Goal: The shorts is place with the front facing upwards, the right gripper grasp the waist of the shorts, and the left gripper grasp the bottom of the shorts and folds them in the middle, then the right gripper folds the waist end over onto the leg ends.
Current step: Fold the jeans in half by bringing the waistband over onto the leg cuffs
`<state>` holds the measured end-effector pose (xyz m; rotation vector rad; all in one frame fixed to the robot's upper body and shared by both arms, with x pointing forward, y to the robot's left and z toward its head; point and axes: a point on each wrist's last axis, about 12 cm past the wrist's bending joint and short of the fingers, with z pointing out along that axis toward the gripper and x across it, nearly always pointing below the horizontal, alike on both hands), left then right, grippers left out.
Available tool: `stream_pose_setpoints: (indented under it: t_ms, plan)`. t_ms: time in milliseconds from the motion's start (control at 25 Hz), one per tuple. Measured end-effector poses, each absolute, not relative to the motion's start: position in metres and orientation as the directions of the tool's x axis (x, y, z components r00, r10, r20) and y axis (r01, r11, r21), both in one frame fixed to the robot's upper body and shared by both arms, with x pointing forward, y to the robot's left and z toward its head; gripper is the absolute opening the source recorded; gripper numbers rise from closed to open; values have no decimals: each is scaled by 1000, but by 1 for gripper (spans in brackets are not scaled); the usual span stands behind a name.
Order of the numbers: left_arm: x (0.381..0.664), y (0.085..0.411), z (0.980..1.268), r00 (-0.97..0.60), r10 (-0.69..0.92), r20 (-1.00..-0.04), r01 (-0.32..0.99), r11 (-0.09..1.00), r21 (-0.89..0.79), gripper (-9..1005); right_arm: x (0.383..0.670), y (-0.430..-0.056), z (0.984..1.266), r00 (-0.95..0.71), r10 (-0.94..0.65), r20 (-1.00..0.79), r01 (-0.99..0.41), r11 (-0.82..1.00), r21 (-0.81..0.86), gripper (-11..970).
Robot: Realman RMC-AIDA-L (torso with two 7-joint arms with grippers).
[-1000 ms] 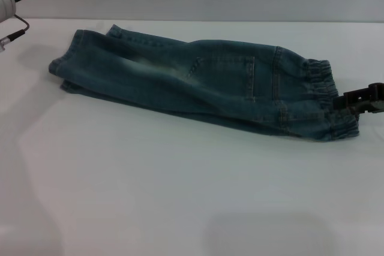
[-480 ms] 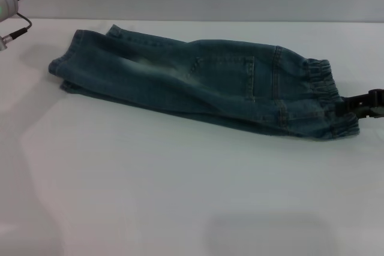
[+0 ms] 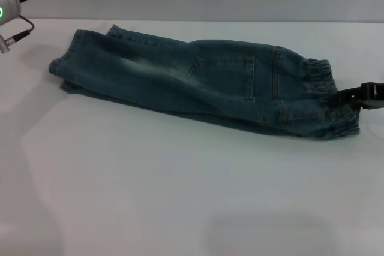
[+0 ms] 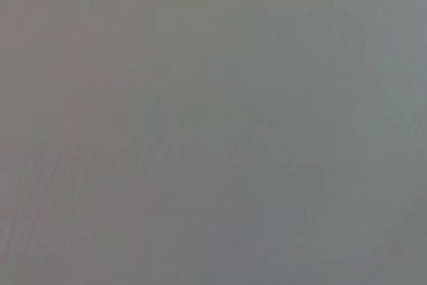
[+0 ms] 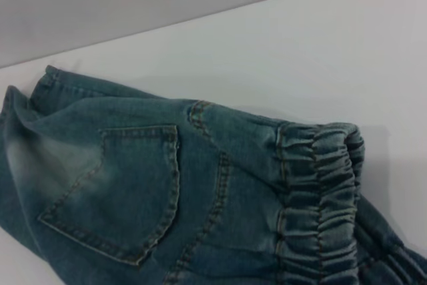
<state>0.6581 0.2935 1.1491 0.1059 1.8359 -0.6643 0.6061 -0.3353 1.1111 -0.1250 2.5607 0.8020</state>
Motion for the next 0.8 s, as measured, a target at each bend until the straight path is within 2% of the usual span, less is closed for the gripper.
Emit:
stream_pose_setpoints:
  t_ms: [440,800]
  plan:
    - [658,294,1149,-371,-252,-894,380,837,-394,833,606,-327,1104,-891,50,-451,-217,827,519,591]
    - [660,293,1151,-366,-251,-896,383,836,-392,833,605,-322,1098,-874,34,-484,-245,830,501,530]
